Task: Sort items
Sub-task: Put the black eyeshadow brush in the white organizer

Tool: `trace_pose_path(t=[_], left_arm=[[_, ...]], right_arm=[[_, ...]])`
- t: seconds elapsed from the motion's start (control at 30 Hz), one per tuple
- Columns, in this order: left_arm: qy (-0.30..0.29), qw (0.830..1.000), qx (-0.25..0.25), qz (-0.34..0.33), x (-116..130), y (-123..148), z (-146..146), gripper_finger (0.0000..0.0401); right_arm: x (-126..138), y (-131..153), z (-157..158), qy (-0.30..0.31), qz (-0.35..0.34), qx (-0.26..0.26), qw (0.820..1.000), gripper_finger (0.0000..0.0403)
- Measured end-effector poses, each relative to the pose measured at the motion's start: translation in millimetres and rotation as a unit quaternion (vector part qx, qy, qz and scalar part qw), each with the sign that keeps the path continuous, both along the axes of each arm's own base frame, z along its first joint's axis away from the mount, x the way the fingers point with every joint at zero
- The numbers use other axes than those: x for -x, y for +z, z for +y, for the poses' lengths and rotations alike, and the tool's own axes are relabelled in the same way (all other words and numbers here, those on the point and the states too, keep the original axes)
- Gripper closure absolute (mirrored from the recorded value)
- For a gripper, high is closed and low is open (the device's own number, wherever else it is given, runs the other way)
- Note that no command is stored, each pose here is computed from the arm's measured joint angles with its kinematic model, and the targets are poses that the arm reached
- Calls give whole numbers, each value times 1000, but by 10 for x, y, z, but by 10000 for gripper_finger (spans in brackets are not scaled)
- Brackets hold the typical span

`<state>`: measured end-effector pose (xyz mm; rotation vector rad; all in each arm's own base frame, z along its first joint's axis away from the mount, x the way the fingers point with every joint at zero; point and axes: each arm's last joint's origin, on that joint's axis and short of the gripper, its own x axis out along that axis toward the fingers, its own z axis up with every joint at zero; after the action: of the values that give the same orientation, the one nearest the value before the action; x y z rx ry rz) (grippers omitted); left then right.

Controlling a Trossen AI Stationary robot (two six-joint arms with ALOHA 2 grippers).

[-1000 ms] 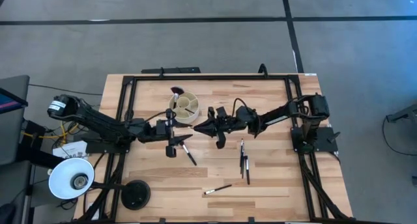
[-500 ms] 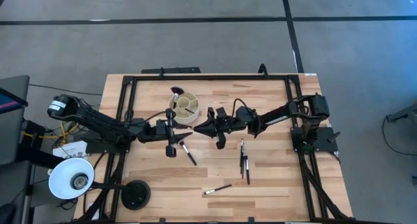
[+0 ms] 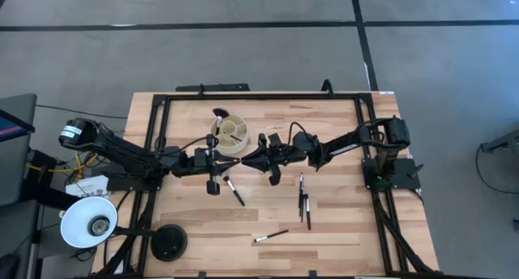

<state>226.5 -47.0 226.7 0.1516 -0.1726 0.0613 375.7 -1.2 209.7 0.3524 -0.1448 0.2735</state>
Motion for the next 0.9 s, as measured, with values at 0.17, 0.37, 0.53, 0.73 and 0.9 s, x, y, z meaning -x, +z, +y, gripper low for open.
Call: trace_pose_path(t=[0.17,0.37,0.53,0.73,0.9], left_arm=[[-5,1000,1,3,7,-6,-34,390],[42,999,12,26,3,-49,-10,386],[146,987,10,70,10,-135,47,389],[239,968,18,70,52,-114,101,390],[273,958,30,87,139,-97,80,388]], right_arm=[[15,18,-131,21,-2,8,1000,310],[113,226,-376,-5,-8,14,1000,267],[262,348,-516,-36,69,73,994,239],[401,203,-386,-9,227,86,970,227],[430,28,-168,-14,313,94,945,232]])
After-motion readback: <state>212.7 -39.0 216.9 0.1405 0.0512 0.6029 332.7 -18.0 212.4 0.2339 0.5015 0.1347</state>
